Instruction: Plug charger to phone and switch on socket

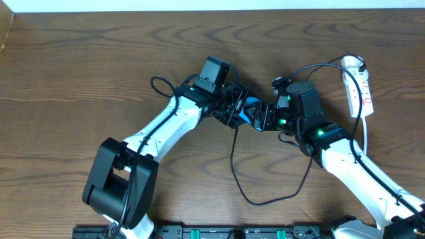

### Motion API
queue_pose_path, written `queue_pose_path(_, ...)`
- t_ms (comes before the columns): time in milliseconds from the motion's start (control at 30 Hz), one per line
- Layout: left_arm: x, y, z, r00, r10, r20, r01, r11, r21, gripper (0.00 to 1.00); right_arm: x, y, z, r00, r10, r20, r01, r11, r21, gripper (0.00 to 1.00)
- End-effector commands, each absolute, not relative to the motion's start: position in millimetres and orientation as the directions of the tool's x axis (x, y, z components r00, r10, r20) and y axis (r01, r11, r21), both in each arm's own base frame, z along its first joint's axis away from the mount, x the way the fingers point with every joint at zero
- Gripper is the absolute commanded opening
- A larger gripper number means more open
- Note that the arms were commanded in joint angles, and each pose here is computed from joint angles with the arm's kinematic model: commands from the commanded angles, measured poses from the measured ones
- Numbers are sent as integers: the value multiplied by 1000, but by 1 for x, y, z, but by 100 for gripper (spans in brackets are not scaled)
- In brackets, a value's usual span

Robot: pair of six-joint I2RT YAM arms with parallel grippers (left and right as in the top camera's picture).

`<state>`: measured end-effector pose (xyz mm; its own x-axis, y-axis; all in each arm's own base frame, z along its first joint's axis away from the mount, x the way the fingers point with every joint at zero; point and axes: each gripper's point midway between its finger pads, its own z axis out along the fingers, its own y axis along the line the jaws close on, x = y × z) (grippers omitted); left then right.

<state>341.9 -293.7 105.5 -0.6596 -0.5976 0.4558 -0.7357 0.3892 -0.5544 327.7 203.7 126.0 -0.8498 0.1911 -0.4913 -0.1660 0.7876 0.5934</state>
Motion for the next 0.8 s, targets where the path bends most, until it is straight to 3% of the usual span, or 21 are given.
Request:
queue_pose_path(0,342,-298,126,-680,-573,458,-714,374,-593,7,331,205,131,-842,192,-504,-174,788,590,61)
queue_pose_path(767,343,-298,127,-626,-598,500,-761,328,-560,7,328,204,127,-850,178,-496,-173,795,582,56)
